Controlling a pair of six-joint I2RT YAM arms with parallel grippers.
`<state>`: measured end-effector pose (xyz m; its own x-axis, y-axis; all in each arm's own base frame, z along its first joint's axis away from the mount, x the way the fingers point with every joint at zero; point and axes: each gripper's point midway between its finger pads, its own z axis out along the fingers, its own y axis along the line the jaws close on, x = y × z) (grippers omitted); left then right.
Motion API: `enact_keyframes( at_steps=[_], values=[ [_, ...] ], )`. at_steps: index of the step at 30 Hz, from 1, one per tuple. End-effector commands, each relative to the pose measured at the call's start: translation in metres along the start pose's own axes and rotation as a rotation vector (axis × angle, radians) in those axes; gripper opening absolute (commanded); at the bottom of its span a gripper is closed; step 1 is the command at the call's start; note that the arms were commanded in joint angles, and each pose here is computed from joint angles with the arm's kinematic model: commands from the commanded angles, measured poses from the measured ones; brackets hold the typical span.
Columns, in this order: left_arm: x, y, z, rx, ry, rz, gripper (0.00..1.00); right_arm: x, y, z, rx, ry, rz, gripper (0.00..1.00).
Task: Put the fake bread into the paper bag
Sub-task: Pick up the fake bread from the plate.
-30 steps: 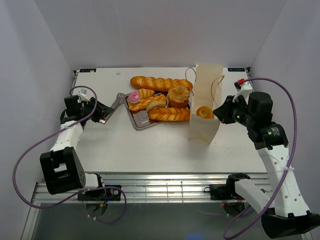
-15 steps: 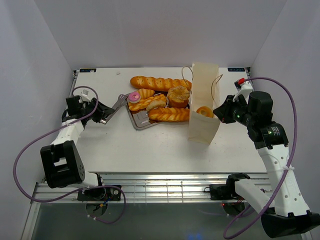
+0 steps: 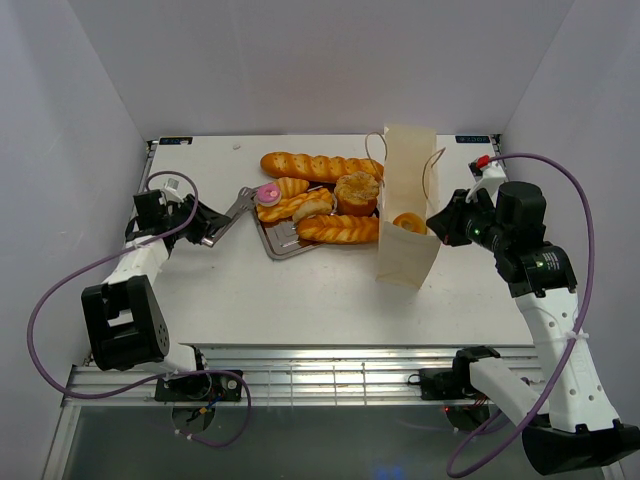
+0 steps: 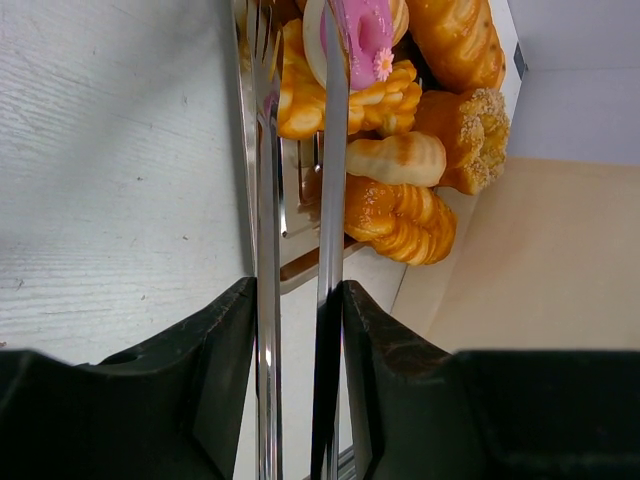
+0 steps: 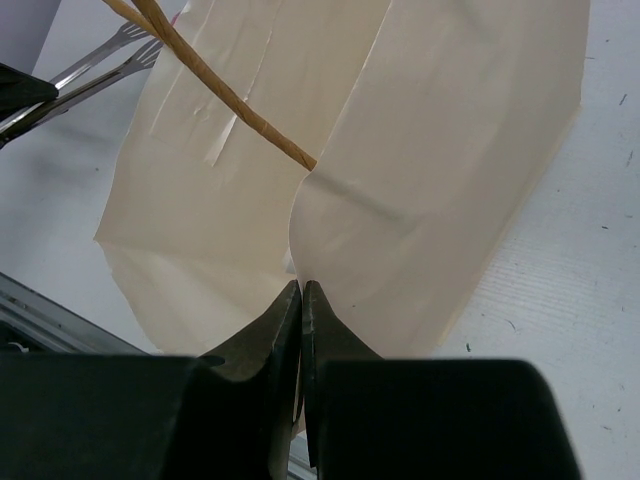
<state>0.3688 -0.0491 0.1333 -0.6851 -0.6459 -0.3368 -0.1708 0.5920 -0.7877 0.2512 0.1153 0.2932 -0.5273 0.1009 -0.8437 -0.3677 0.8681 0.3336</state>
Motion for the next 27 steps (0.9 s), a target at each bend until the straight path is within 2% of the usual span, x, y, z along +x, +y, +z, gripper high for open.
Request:
enact_keyframes(
  at_steps=[1,27],
  values=[
    [-0.019,-0.025,-0.002,0.064,-0.04,0.071,0.49,0.001,0.002,-0.003,0.004,0.022,0.009,0.08],
    [-0.017,-0.031,0.009,0.051,-0.039,0.089,0.5,0.004,0.0,-0.003,0.011,0.028,0.011,0.08]
  ],
)
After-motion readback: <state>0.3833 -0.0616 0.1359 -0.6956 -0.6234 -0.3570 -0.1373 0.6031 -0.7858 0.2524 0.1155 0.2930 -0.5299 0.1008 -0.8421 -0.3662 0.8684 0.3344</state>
